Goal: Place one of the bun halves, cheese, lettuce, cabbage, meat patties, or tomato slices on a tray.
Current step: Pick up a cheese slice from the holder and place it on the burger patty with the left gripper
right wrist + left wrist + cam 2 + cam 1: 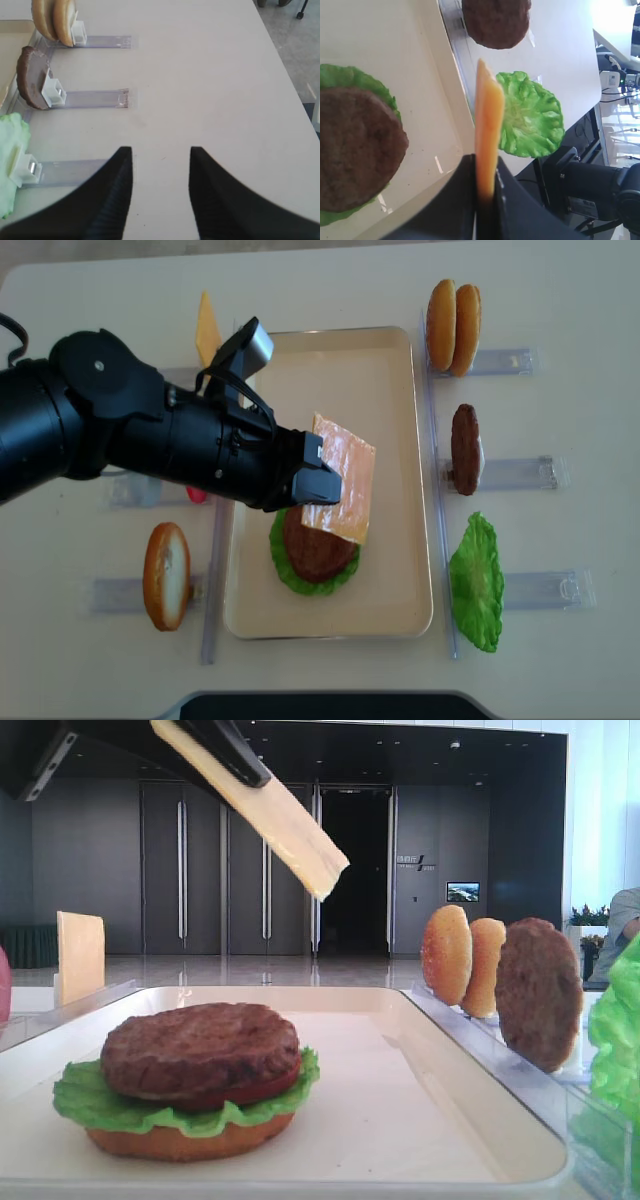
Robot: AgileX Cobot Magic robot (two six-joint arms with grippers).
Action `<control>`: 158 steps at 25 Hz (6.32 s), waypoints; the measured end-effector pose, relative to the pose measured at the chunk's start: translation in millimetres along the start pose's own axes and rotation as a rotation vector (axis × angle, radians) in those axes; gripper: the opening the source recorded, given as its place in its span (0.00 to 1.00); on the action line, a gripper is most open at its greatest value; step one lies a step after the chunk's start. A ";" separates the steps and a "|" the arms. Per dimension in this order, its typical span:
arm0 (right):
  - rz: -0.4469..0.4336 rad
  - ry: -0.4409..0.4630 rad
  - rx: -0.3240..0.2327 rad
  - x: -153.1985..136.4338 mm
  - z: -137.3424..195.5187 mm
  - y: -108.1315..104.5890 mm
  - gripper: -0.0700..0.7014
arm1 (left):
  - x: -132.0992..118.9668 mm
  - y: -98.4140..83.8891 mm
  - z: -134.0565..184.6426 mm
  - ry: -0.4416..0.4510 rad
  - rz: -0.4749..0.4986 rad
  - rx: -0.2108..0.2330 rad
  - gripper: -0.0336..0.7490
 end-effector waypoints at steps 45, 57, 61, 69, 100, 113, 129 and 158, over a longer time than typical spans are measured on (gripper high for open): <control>0.000 0.000 0.000 0.0 0.0 0.0 0.47 | -17.4 67.2 34.0 0.029 0.423 0.148 0.08; 0.000 0.000 0.000 0.0 0.0 0.0 0.47 | -7.2 89.9 46.3 0.009 0.399 0.234 0.08; 0.000 0.000 0.000 0.0 0.0 0.0 0.47 | -8.6 93.4 46.3 0.004 0.368 0.229 0.08; 0.000 0.000 0.000 0.0 0.0 0.0 0.47 | -10.7 98.9 43.6 -0.023 0.324 0.236 0.08; 0.000 0.000 0.000 0.0 0.0 0.0 0.47 | -26.0 112.8 47.9 0.012 0.321 0.235 0.08; 0.000 0.000 0.000 0.0 0.0 0.0 0.47 | -24.7 108.6 40.9 0.000 0.352 0.212 0.08; 0.000 0.000 0.000 0.0 0.0 0.0 0.47 | -24.6 108.2 40.9 0.000 0.355 0.209 0.08; 0.000 0.000 0.000 0.0 0.0 0.0 0.47 | -24.4 107.7 40.9 0.007 0.360 0.244 0.41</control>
Point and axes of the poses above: a point on each arm's last joint axis where the gripper is mounted, x pointing back along that axis away from the gripper, y along the wrist's bending axis when the last joint is at zero, z = x × y, the point moved 3 cm from there along -x, pointing out along that axis toward the gripper, and after that the axes turned 2 degrees about x, right-handed, at the moved point
